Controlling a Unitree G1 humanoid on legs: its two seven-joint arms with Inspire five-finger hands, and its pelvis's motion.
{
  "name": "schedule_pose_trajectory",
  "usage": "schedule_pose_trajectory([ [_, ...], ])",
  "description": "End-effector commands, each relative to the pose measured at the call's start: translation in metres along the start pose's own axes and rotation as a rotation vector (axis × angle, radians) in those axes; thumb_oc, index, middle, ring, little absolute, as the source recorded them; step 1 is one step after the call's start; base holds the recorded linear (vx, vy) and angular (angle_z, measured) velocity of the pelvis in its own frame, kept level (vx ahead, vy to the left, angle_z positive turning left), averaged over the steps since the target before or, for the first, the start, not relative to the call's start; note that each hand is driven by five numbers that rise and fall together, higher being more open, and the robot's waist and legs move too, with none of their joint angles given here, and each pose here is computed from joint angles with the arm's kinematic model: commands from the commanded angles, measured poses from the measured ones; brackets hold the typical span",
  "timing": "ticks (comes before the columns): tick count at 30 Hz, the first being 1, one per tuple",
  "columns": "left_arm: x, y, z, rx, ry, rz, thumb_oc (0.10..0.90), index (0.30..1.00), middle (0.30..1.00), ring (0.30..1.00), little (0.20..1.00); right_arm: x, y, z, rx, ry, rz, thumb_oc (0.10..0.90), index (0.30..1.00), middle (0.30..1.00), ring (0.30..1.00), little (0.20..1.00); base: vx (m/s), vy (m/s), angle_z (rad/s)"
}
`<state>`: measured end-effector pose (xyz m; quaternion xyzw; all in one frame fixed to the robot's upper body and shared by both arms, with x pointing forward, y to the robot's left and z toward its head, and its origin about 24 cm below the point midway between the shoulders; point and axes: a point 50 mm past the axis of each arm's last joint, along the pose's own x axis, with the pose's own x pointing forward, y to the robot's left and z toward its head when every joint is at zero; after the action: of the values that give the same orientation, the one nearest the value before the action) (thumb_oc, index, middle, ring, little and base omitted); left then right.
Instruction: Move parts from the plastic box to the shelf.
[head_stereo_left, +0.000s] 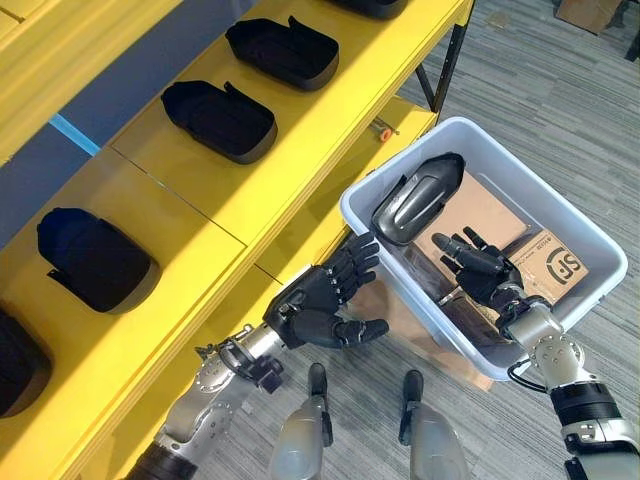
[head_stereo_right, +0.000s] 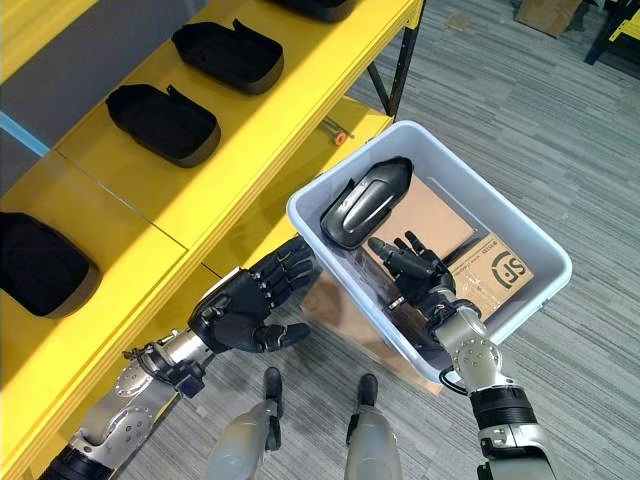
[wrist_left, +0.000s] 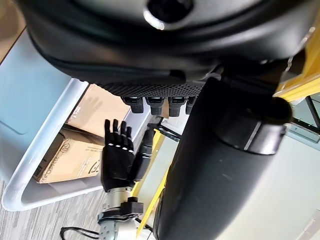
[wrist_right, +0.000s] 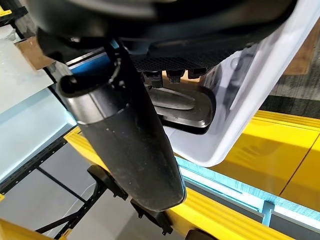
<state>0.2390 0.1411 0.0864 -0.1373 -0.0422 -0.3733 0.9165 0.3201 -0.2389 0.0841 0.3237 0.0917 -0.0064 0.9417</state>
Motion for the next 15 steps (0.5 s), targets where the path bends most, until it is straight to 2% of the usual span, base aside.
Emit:
schedule_pose_trajectory([
  [1,0.0,-0.008,0.03,0.087,-0.125,-0.085,0.9,1.0,1.0,1.0,1.0,0.007,0.033,0.049,-0.056,-0.203,0.13,0.9,1.0,1.0,1.0,1.0,0.08,0.026,-0.03],
  [10,-0.004,-0.006,0.029,0.067,-0.109,-0.1,0.9,1.0,1.0,1.0,1.0,0.012,0.021,0.11,0.156,-0.364,0.002,0.9,1.0,1.0,1.0,1.0,0.07,0.066,-0.06],
  [15,-0.007,-0.006,0.026,0.037,-0.092,-0.113,0.9,1.0,1.0,1.0,1.0,0.011,0.01,0.119,0.22,-0.401,-0.061,0.9,1.0,1.0,1.0,1.0,0.09,0.147,0.01],
])
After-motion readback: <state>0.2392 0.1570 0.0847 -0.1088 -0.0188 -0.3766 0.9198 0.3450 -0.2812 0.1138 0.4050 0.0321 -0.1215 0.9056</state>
